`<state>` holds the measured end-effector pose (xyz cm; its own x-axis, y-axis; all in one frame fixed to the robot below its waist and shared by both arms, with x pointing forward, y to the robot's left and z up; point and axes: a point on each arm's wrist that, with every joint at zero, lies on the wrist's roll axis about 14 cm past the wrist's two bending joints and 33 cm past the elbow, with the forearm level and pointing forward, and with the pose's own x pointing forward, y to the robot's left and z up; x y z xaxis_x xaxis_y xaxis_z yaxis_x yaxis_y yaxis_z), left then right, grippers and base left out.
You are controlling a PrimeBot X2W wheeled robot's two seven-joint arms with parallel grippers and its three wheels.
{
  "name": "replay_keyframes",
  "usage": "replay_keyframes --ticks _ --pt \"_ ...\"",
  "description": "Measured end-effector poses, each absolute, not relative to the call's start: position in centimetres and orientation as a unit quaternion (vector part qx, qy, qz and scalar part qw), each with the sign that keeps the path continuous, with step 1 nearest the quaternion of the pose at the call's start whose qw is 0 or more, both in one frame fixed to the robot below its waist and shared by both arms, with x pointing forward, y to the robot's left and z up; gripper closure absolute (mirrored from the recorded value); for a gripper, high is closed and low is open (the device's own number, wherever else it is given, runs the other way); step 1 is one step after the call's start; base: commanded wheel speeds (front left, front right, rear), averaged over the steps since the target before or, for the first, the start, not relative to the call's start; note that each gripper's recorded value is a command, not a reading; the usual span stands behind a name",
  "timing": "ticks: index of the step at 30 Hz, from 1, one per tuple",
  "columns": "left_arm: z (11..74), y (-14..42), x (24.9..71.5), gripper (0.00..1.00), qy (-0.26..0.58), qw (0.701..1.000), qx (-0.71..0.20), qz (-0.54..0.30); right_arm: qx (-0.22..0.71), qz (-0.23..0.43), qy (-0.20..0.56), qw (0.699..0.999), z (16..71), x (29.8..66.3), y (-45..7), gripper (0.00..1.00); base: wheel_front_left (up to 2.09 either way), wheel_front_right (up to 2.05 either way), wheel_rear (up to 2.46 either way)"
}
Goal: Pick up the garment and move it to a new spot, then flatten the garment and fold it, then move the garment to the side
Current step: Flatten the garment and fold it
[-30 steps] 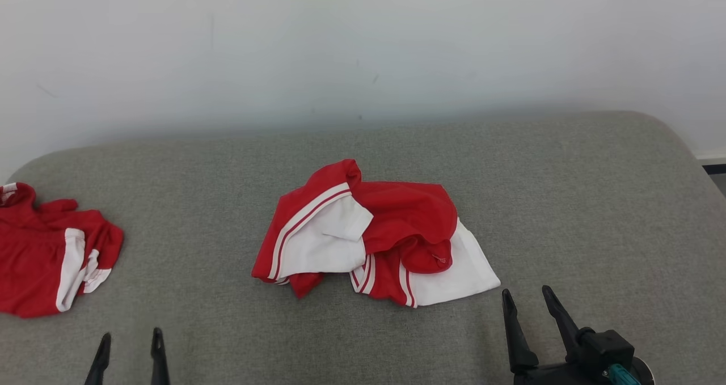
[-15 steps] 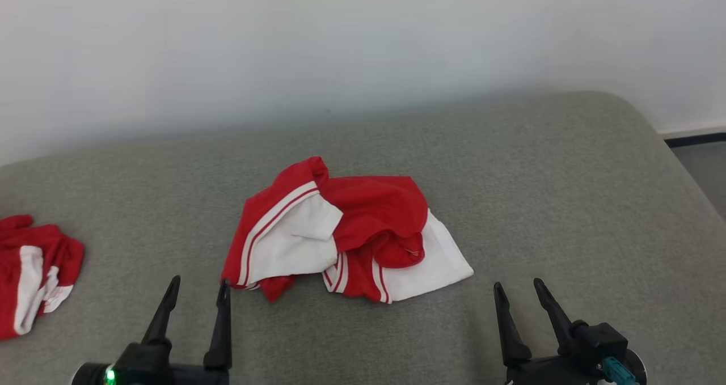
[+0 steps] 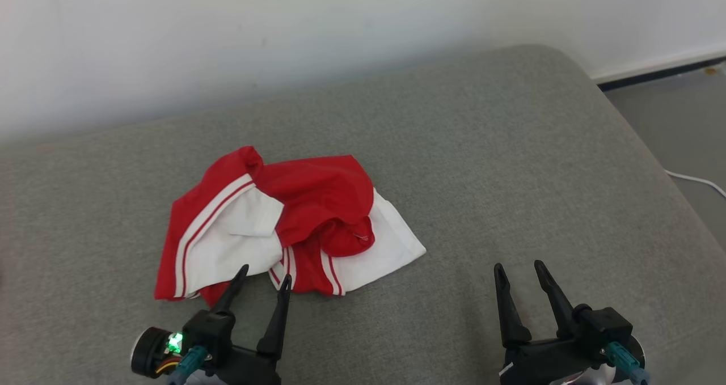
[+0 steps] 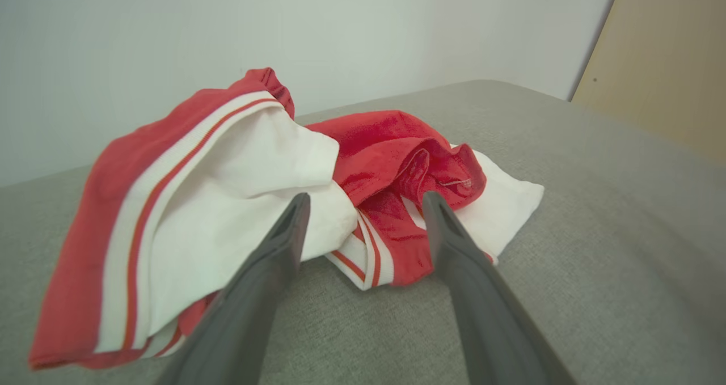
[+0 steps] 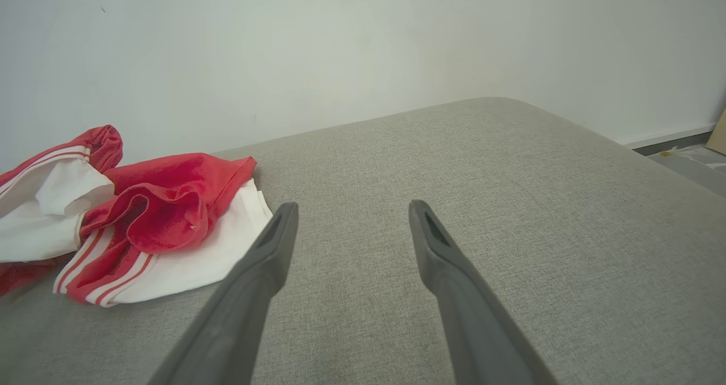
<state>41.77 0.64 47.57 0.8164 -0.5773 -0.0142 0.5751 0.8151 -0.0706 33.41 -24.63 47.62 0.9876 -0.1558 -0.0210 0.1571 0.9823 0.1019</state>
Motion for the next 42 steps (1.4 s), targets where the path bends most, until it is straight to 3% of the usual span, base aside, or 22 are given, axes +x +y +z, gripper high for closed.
replay_keyframes --ticks 17,18,19,30,42 --pt "39.3 -3.3 43.2 0.00 0.142 0.918 0.005 -0.371 0.056 -0.121 0.032 0.991 46.2 32.9 -27.0 0.00 0.00 0.00 0.00" --pt "39.2 -3.4 43.3 0.58 0.146 0.917 0.003 -0.371 0.056 -0.122 0.033 0.990 46.1 32.8 -27.1 0.00 0.00 0.00 0.00" --pt "39.1 -3.5 43.4 1.00 0.148 0.916 0.004 -0.372 0.056 -0.123 0.034 0.990 46.1 32.8 -27.1 0.00 0.00 0.00 0.00" --pt "43.5 -2.9 44.1 1.00 0.088 0.930 -0.027 -0.355 0.061 -0.115 0.026 0.991 46.4 33.0 -26.6 0.00 0.00 0.00 0.00" --pt "44.8 5.1 40.2 1.00 0.075 0.961 -0.035 -0.262 0.070 -0.051 0.027 0.996 46.2 34.8 -22.7 0.00 0.00 0.00 0.00"
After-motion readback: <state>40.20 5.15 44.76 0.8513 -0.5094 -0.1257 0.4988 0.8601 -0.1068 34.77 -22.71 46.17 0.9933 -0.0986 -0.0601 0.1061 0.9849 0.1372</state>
